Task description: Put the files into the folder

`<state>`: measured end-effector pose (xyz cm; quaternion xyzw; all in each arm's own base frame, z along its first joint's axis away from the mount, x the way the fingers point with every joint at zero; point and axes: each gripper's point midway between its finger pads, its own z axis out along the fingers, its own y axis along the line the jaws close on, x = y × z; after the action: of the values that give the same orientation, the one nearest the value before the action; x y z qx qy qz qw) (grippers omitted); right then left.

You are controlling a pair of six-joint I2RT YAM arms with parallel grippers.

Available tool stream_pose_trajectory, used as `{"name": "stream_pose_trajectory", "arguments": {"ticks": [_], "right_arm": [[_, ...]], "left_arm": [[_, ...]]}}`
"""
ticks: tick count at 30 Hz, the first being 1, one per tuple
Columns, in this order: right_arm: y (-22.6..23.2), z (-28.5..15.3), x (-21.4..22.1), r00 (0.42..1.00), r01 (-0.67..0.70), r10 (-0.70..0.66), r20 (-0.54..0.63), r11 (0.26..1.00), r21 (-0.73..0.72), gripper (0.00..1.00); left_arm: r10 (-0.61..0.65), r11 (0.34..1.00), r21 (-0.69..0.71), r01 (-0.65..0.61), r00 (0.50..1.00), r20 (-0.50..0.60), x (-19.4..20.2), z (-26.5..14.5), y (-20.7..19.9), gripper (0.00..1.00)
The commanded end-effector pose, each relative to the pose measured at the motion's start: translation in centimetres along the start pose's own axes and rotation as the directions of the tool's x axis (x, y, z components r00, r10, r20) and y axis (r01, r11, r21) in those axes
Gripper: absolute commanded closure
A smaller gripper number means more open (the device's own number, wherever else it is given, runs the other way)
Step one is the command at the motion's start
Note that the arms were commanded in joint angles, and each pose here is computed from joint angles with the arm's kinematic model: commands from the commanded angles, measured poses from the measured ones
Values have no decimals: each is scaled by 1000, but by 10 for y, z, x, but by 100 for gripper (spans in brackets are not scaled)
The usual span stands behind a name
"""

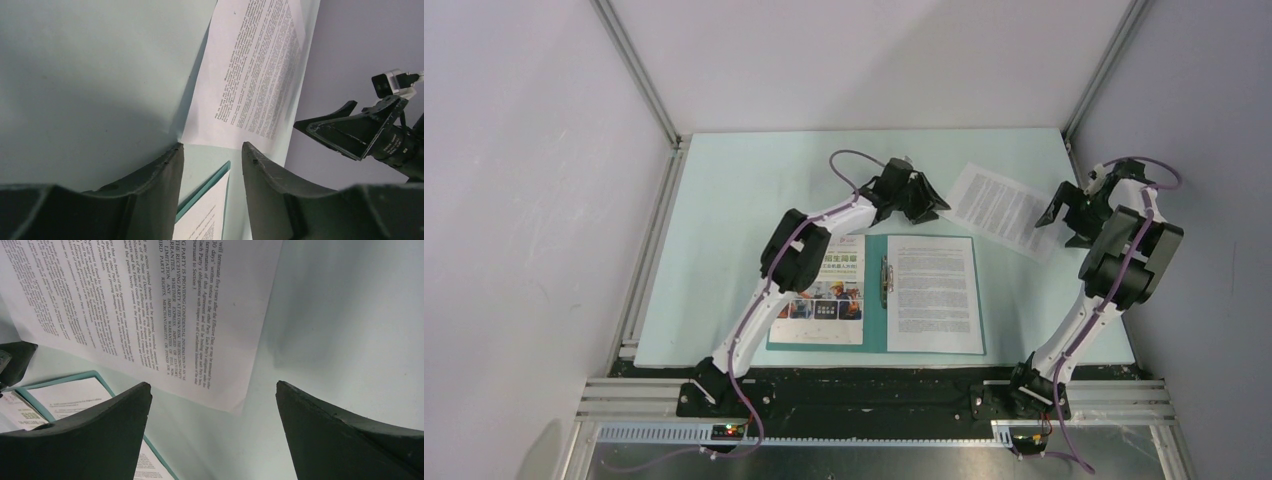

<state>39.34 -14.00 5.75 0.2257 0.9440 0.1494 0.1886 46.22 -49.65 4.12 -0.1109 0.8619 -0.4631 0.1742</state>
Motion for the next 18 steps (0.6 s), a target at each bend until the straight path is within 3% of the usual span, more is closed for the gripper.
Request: {"name": "stream_pose_trajectory", "arguments": {"ticks": [1, 9, 11, 13, 18], "right_arm": [[3, -7, -24, 997, 38, -38, 61, 999, 5, 1], [5, -10, -3, 999, 27, -27, 37, 1000, -4, 1], [6, -14, 1, 999, 25, -25, 38, 1000, -3, 1], [5, -15, -1, 999, 22, -22, 48, 1000, 2, 1], [-11, -19, -36, 990, 29, -44, 136, 994, 106, 1]], "left_arm": [[9, 999, 47, -10, 1000, 25, -2, 13, -9, 52], [18, 996, 89, -26, 996, 87, -18, 20, -20, 65], [15, 996, 88, -23, 996, 89, -19, 20, -21, 61], [5, 996, 87, -13, 996, 90, -20, 16, -23, 51], [-63, 996, 71, 57, 994, 84, -30, -4, -19, 38]]}}
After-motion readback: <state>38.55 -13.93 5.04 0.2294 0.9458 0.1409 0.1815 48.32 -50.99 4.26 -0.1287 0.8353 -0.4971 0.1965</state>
